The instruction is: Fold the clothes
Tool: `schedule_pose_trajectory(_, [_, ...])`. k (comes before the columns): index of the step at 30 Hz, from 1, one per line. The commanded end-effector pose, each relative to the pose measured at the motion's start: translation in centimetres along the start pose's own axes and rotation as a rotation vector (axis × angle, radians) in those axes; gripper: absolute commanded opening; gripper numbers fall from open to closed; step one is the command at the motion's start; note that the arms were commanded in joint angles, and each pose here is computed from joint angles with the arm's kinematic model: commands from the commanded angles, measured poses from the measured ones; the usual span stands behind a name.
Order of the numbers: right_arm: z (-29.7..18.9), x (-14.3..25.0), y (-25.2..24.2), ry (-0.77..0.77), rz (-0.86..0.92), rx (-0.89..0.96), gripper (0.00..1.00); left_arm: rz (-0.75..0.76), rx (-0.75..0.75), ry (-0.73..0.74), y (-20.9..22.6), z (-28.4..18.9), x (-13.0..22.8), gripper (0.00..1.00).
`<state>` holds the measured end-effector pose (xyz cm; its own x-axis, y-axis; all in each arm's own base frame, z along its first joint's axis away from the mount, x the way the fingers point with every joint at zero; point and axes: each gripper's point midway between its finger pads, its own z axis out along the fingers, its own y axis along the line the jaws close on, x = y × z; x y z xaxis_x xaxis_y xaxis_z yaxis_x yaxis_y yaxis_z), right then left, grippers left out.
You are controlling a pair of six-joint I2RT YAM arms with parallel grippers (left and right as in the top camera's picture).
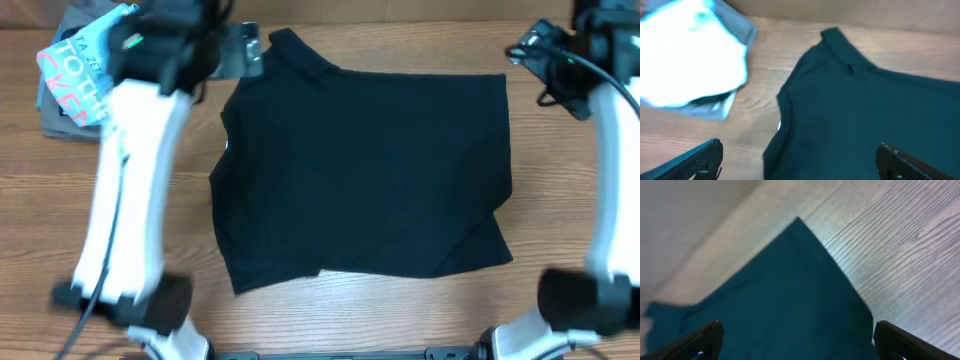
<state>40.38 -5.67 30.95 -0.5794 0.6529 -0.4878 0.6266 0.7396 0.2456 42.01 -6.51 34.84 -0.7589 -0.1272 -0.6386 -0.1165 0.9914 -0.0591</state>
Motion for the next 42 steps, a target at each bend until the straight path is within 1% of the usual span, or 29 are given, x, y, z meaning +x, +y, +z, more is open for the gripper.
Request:
schedule_pose_trajectory(1, [-6.3,0.2,0.1,-0.059,0.015,-0.121,1.00,-0.074,0.040,-0.066,0.9,-6.5,0.7,1.00])
schedule_pose_trajectory(5, [-10.6,2.3,-1.7,-0.064,0.016,-0.144,1.00,-0.097,0.040,-0.057,2.5,-10.7,3.2,1.00])
schedule_pose_trajectory(9, [-12.6,4.7,-3.5,-0.018,0.011,-0.124,1.00,-0.109,0.052,0.012,3.2,-13.0,6.3,1.00])
schedule_pose_trajectory(10, [-12.9,5.3,-4.0,-0.001,0.009,-0.112,1.00,-0.065,0.113,0.032,2.3,-13.3,7.0,1.00])
schedule_pose_trajectory(12, [-13.3,6.2,-3.8,0.019,-0.031,-0.146,1.00,-0.060,0.169,0.058,1.6,-13.8,8.0,1.00])
schedule_pose_trajectory(17, [-14.6,7.7,-4.3,0.030,-0.033,-0.189,1.00,-0.072,0.139,0.080,2.8,-14.3,10.4,1.00])
schedule_pose_trajectory(22, [-15.6,10.0,-5.8,0.036,-0.034,-0.205,1.00,-0.113,0.108,0.100,4.5,-15.1,14.0,1.00])
schedule_pose_trajectory(27, [-13.3,13.1,-7.7,0.122,-0.036,-0.149,1.00,-0.110,0.162,0.260,3.9,-13.5,19.4,1.00])
schedule_pose_trajectory(33, [-8.3,16.1,-9.1,0.257,-0.039,-0.053,1.00,-0.100,0.062,0.523,4.9,-8.1,25.9,1.00])
schedule_pose_trajectory(37, [-4.4,18.1,-9.7,0.334,-0.037,-0.020,1.00,-0.138,0.013,0.651,5.1,-4.5,29.7,1.00])
schedule_pose_trajectory(42, [0.2,20.8,-10.9,0.406,-0.025,0.027,1.00,-0.162,0.052,0.768,4.3,-1.0,34.1,1.00])
